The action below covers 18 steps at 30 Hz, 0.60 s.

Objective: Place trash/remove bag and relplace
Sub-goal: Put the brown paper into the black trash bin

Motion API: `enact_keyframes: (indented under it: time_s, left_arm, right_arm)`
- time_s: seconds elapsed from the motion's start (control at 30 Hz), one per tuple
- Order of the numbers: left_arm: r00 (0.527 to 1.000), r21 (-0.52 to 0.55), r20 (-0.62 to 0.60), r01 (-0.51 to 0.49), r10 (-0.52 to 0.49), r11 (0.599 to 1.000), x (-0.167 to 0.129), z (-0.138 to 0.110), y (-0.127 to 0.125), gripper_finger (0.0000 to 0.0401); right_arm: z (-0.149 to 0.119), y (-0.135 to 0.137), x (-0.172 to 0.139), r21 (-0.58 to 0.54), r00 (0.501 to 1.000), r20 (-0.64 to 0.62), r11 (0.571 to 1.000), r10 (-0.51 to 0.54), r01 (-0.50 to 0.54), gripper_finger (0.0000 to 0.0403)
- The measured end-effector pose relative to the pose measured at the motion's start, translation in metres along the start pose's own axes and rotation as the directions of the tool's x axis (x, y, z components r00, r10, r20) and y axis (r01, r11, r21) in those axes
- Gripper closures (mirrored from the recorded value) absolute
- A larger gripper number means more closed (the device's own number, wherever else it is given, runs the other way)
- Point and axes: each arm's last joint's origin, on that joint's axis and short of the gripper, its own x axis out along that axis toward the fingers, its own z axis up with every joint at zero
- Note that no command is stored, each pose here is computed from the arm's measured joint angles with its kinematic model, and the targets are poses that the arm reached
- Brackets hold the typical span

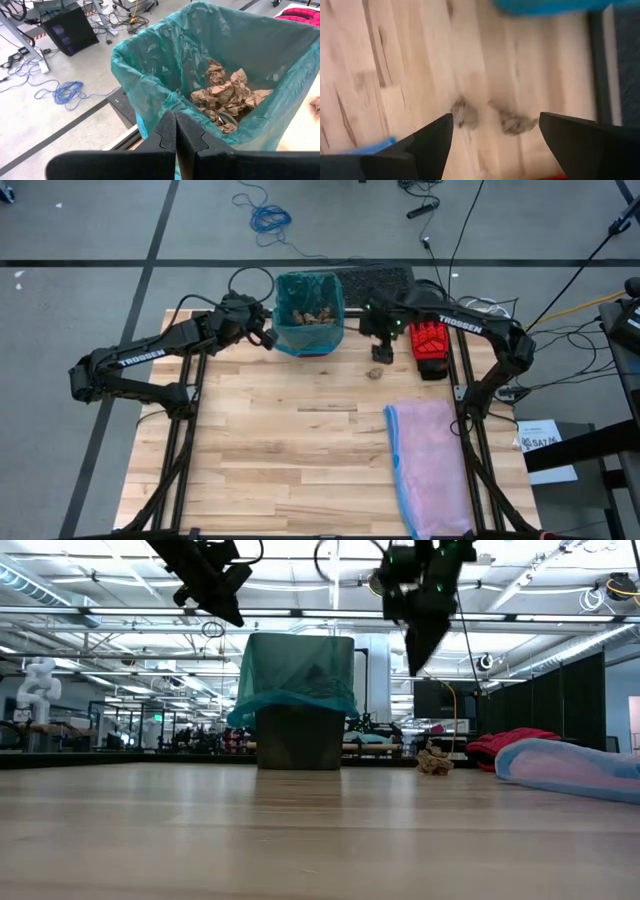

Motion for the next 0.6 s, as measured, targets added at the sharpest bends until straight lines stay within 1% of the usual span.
enact_keyframes:
  time_s: [0.07, 0.23, 0.4, 0.5, 0.6]
  left_arm:
    - [1.0, -0.002, -0.006, 0.0, 0.0, 1.0, 0.0, -0.001, 0.0, 0.0401]
    - [1.0, 0.002, -0.015, -0.001, 0.001, 1.0, 0.0, -0.002, 0.0, 0.0401]
    - [1.0, 0.002, -0.015, -0.001, 0.001, 1.0, 0.0, -0.002, 0.0, 0.0401]
    - [1.0, 0.001, -0.014, -0.001, 0.001, 1.0, 0.0, -0.001, 0.0, 0.0401]
    - [1.0, 0.0, -0.014, -0.001, 0.001, 1.0, 0.0, -0.001, 0.0, 0.0401]
  right_arm:
    - [-0.009, 0.001, 0.017, 0.003, 0.999, -0.047, 1.0, 0.016, -0.016, 0.0115]
    - [-0.033, 0.001, 0.06, -0.001, 0.994, -0.104, 0.999, 0.033, -0.033, 0.0115]
    - [-0.049, -0.005, 0.091, -0.022, 0.998, -0.06, 1.0, 0.008, -0.009, 0.0115]
    - [-0.053, -0.01, 0.099, -0.037, 1.0, -0.021, 0.999, -0.018, 0.017, 0.0115]
    - [-0.055, -0.018, 0.101, -0.016, 0.999, 0.015, 0.999, -0.046, 0.046, 0.0115]
